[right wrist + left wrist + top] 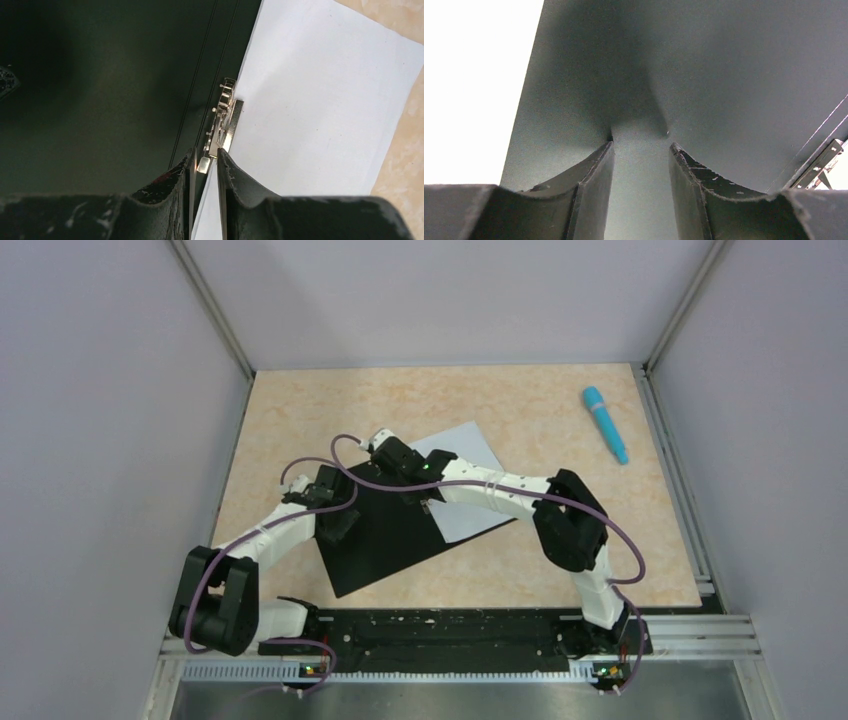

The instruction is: Put the files into the folder

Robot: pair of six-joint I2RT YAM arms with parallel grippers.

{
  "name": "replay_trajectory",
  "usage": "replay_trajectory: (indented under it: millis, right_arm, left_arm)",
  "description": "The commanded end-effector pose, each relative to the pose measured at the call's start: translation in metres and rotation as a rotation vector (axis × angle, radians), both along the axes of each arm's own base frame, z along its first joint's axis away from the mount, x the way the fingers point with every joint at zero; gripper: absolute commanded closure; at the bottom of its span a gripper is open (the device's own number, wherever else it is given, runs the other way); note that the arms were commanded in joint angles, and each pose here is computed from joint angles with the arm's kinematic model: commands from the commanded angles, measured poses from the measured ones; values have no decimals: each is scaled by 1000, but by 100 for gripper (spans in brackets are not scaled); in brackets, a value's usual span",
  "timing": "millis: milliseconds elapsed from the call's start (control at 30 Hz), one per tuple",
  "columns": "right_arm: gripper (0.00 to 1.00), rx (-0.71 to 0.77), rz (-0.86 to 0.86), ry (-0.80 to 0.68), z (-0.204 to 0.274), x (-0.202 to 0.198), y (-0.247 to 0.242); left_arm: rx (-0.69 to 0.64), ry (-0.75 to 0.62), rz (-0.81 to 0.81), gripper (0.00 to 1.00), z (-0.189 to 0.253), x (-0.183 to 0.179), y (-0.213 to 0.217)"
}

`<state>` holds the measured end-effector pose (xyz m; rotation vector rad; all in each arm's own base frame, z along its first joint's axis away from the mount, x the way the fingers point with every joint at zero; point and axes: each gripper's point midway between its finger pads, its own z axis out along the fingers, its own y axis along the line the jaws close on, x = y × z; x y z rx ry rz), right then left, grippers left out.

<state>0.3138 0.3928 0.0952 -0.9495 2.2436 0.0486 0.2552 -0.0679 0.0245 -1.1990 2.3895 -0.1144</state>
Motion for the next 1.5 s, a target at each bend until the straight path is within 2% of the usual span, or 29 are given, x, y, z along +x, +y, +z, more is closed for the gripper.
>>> replay_trajectory:
  millis: [0,267,500,967,1167,1467]
  right_arm:
    - [78,-4,17,-58,17,5,11]
    - [80,-30,24,-51,7,6,11]
    - [87,-51,22,-48,3,4,6]
    - [88,-92,7,-22,-14,-7,-14]
    - [96,-82,-7,-18,-20,-13,-25]
    - [100,-55,-18,35,-35,-24,-34]
  left_arm:
    - [17,67,14,50,-20,-16,5]
    - [17,72,16,50,-21,-16,4]
    - [17,80,22,51,-22,-17,5]
    - [21,143,74,49,-32,-26,7]
    - [23,167,114,49,-33,-30,9]
    - [10,181,139,50,-34,-33,8]
